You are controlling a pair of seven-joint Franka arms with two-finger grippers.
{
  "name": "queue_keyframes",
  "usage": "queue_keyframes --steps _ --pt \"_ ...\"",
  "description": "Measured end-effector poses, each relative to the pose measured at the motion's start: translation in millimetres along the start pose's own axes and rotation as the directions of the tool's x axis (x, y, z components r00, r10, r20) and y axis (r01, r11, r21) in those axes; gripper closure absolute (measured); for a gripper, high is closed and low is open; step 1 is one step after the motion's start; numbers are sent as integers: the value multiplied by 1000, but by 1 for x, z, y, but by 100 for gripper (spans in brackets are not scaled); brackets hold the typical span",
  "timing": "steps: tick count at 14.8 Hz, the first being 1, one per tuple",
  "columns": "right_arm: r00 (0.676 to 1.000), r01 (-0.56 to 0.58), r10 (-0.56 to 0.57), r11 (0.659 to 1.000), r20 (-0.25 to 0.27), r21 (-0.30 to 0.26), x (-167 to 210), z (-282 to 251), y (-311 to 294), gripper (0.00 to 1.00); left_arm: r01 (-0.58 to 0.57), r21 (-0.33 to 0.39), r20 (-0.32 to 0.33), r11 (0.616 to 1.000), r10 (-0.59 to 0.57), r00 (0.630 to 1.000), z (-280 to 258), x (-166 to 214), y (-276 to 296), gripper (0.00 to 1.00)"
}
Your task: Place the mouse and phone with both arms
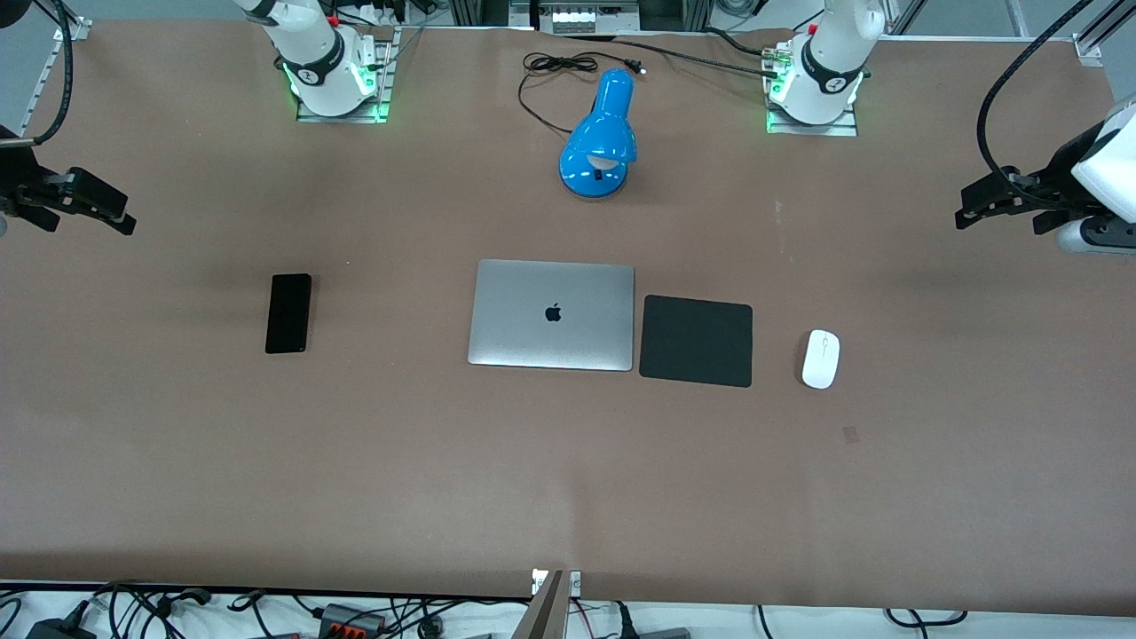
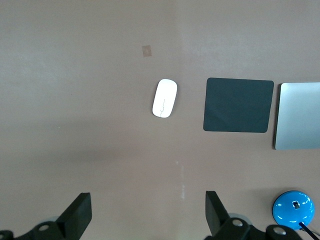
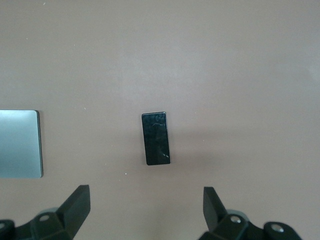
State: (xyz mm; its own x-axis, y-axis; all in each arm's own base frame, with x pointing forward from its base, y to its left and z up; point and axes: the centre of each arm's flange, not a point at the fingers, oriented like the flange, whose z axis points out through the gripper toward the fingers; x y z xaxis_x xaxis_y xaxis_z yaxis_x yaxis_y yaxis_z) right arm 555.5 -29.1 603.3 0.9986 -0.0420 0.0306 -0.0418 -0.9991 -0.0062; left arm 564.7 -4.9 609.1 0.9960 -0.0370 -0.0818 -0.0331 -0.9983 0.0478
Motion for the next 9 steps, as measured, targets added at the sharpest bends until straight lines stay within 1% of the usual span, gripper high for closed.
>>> queue_keyframes --steps 2,4,5,7,9 --pt "1000 5 -5 1000 9 0 0 3 -2 0 5 -3 27 1000 -5 1000 16 11 -4 0" --pt "1000 10 -10 1000 19 0 1 8 -5 0 9 -9 94 1000 -8 996 59 34 -8 0" --pt "1000 11 -11 1000 27 0 3 13 -6 0 11 -12 115 1000 -10 993 87 51 -10 0" --pt "998 12 -11 1000 54 -8 7 28 -5 0 10 -16 107 1000 -8 994 139 85 -14 0" --pt "996 13 -12 1000 83 -15 15 54 -4 0 2 -21 126 1000 1 992 186 105 -15 0"
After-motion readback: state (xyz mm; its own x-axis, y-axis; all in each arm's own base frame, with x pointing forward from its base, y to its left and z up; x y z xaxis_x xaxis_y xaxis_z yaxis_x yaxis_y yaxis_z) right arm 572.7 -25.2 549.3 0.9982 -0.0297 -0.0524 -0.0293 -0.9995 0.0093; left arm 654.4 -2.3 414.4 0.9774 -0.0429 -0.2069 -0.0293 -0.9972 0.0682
